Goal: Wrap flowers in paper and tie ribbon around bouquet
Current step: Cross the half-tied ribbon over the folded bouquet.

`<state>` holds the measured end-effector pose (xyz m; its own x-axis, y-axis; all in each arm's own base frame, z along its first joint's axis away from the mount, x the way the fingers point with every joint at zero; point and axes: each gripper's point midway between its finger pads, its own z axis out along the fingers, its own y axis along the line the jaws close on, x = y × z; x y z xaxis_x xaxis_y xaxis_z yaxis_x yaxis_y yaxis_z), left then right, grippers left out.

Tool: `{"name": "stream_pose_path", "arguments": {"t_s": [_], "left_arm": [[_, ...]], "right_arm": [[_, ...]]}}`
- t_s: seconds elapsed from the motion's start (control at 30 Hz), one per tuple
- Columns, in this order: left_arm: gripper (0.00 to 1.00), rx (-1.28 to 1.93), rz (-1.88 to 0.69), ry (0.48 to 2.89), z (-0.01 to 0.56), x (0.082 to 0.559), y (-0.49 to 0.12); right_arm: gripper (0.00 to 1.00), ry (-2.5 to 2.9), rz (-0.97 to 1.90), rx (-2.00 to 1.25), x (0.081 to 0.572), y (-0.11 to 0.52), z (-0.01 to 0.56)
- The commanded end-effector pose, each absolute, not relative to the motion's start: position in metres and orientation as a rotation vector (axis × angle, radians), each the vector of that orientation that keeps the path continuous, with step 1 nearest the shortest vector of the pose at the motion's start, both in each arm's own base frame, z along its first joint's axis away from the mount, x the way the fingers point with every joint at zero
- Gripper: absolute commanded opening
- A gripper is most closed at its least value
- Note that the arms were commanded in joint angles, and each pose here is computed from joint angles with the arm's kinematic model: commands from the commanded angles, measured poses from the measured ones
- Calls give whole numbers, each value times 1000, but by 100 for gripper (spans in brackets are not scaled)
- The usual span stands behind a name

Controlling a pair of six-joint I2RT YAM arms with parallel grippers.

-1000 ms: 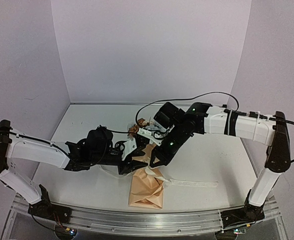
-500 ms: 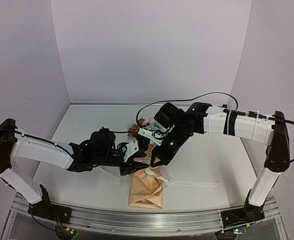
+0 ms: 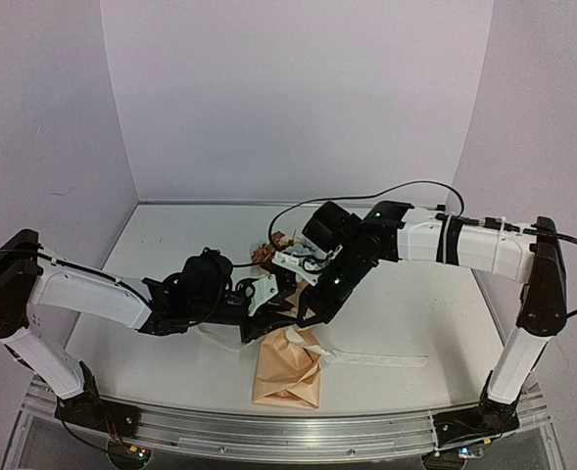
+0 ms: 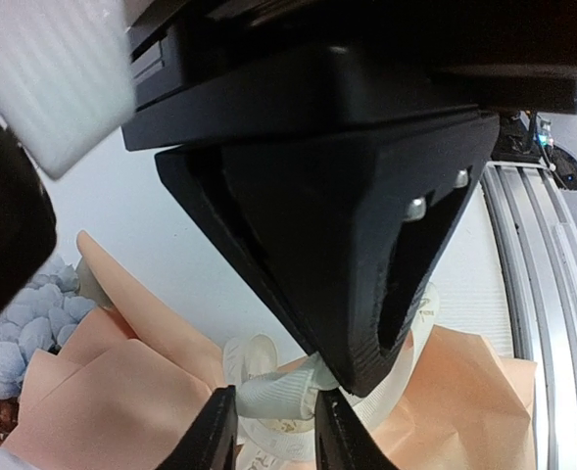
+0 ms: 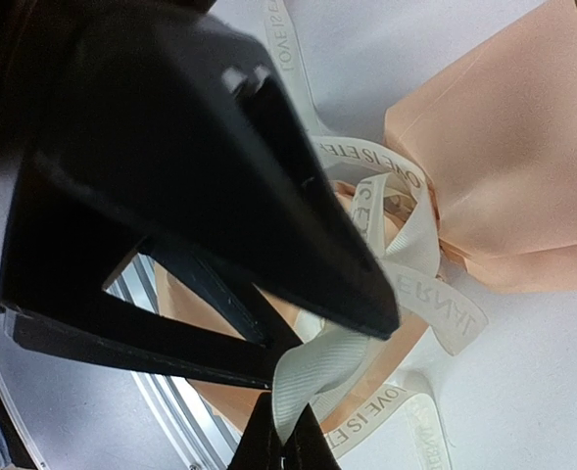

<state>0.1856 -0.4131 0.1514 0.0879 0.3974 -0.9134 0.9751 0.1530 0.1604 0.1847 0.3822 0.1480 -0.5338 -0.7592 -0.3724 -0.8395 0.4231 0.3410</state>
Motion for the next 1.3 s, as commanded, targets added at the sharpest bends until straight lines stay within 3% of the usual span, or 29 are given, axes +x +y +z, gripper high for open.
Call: {"name": "stream_pose_path", "arguments": {"t_s": [0.0,0.1,0.23,0.37,0.47,0.6,0.9,1.27], "left_arm": [[17,1352,-790,1381,181,191,-429],[5,1300,-766,1401,180,196,-424],[0,1204,-742,1443,177,203,-411],[0,1101,-741,1481,175,208,-398],[0,1028,-743,1501,175,211,-389],[0,971,-751,1521,177,215,-384],[0,883,-776,1537,188,221,-379],[0,857,-771,1548,189,230,-375]], "right_arm": [[0,2431,797,-1456,184,397,159],[1,2435,790,-1437,185,396,161],[32,2410,769,-1373,190,393,167],[56,2381,769,-1294,190,383,167],[63,2336,748,-1288,189,373,163],[66,2272,759,-1283,189,372,147],[59,2230,736,-1353,189,373,121],[44,2287,684,-1364,191,370,95]]}}
